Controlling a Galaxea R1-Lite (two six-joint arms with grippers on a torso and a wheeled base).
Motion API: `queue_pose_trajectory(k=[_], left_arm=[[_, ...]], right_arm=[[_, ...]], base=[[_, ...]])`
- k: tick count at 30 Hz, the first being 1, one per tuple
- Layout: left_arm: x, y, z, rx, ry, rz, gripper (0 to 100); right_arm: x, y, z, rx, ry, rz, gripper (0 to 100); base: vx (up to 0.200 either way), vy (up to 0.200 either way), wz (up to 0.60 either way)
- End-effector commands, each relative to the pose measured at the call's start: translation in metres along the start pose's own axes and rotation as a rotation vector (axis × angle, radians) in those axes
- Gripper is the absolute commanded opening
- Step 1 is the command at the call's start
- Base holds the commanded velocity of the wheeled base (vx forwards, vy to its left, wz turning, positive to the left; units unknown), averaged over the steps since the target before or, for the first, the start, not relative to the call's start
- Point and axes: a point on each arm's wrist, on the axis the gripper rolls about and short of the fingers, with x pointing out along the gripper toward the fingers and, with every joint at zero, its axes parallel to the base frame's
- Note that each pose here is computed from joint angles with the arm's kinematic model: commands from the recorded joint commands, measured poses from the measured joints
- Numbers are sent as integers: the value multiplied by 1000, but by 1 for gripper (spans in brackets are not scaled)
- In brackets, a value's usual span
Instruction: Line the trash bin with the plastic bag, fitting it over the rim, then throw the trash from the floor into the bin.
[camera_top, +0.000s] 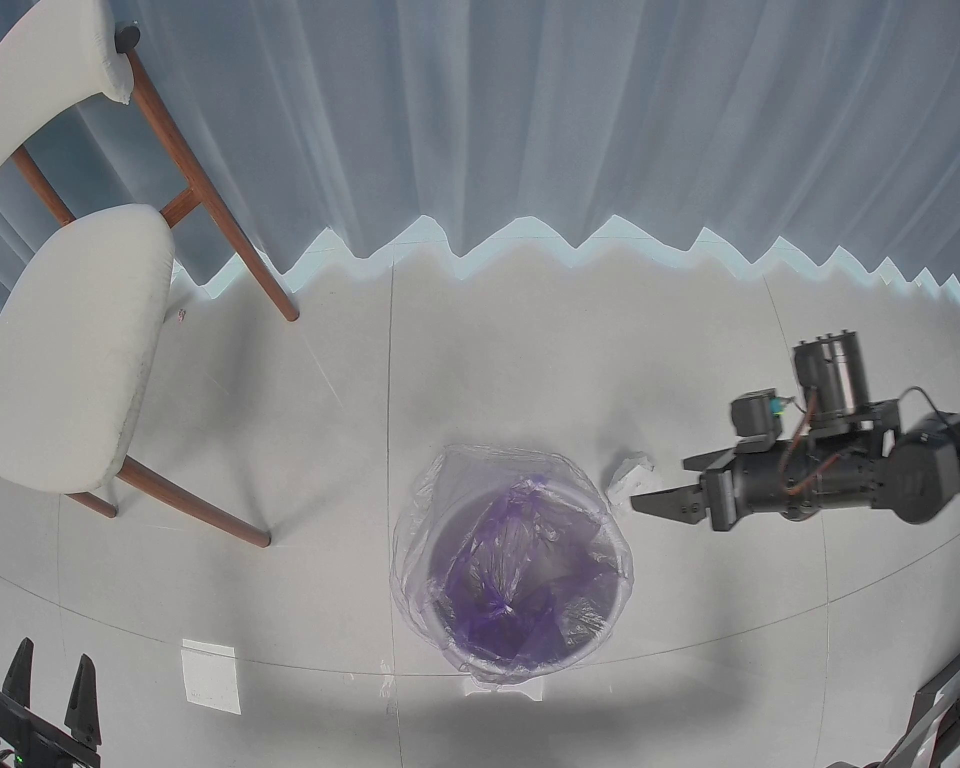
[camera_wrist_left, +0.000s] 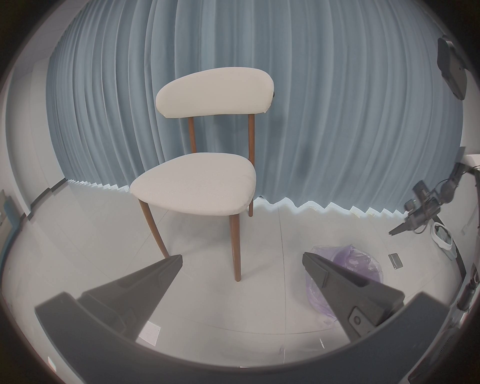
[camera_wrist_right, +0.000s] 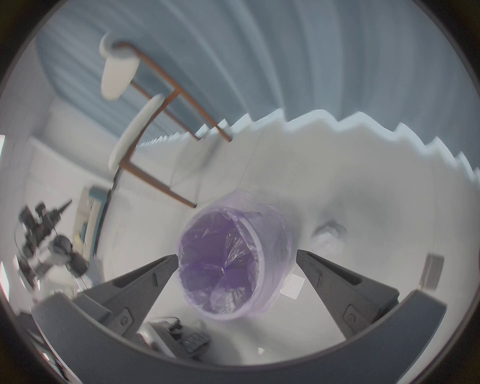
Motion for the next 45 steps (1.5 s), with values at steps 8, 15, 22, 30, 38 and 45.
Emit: queue_pose_trajectory(k=[8,15,22,30,38,45], left_arm=[[0,1,-5,-15,6,5,100],[0,0,-4,-63,7,-23,100],[0,0,-5,-72,10,-32,100],[-2,-2,11,6,-57,-64,100],[42,-28,114,25,85,-524,100],[131,-133,137,-304,551,-620,100]], right_arm=[[-186,51,-115,555,-571,-486,100],[-198,53,-117,505,-638,-634,100],[-199,61,-154,381,-608,-667,100],[-186,51,-113,520,-575,-547,100],[-148,28,-92,608,-411,-563,100],[-100,3,-71,760,-474,-526,100]], base=[[0,0,0],[-114,0,0],[-200,0,0],[-100,0,0],[0,0,0],[0,0,0]])
